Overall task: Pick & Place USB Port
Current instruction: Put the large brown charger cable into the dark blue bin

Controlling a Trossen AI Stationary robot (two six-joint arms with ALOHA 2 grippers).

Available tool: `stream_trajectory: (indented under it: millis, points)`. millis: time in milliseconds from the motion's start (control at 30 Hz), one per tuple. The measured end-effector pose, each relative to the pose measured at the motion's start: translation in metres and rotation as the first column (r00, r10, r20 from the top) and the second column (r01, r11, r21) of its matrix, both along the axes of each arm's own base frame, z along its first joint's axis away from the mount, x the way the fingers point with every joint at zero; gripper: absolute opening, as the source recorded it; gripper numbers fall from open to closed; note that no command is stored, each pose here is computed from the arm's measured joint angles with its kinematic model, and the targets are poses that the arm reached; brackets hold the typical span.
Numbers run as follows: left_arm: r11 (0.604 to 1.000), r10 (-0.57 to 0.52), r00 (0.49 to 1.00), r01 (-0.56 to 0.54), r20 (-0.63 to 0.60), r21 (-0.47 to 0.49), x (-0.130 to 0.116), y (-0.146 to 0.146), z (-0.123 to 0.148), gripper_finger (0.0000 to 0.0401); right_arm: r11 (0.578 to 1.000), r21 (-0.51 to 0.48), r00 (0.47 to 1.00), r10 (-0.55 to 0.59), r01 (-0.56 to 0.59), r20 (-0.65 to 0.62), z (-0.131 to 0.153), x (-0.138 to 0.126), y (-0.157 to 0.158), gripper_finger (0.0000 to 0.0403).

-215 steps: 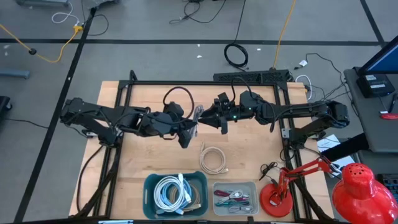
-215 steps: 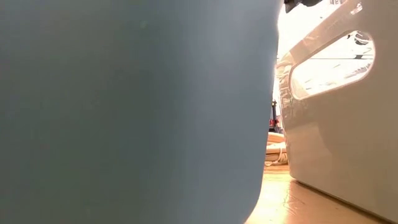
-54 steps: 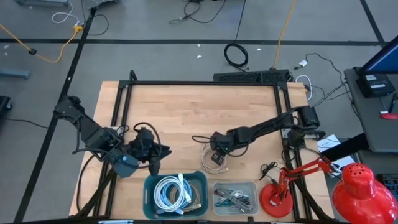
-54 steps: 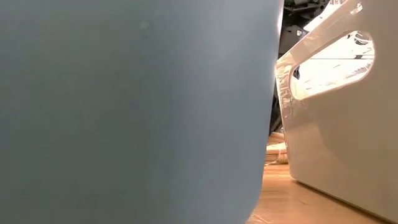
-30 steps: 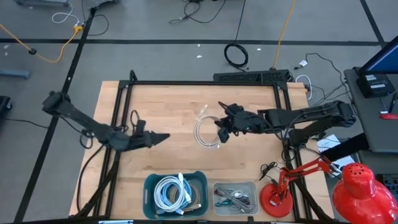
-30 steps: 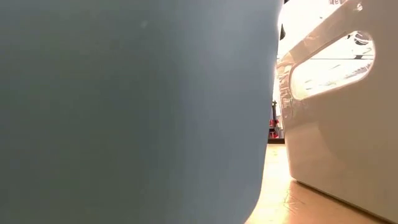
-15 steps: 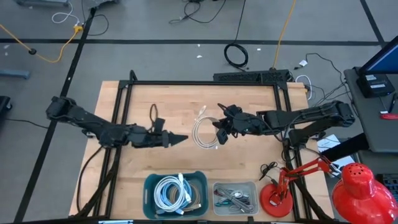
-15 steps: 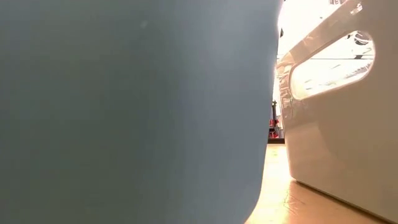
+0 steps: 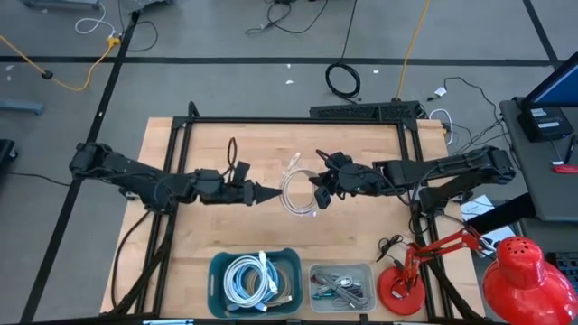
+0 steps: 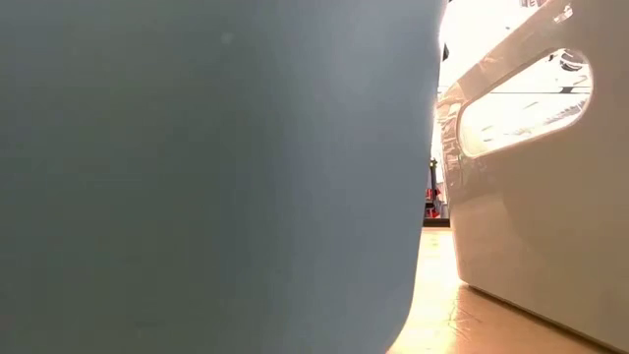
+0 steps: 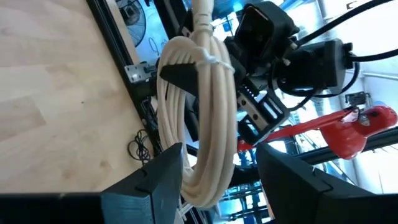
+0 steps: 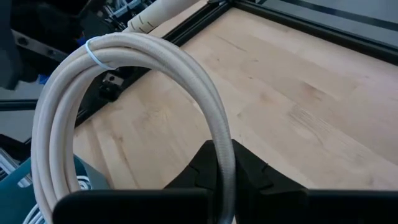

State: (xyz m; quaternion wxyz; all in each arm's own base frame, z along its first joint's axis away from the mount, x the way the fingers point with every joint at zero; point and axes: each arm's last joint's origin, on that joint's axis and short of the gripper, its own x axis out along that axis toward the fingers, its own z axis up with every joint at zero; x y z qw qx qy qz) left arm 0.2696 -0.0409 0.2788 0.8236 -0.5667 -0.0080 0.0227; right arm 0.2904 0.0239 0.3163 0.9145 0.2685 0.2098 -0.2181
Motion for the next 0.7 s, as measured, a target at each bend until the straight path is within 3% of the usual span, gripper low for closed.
stream_trajectory:
  millis: [700]
  points:
    - [1.0,0.012,1.0,-0.013,-0.023,-0.021,0.002,0.013,-0.002,0.0207,1.0,0.024,1.0,-0.002,0.002,-0.019,-0.011,0.011,0.0,0.0008]
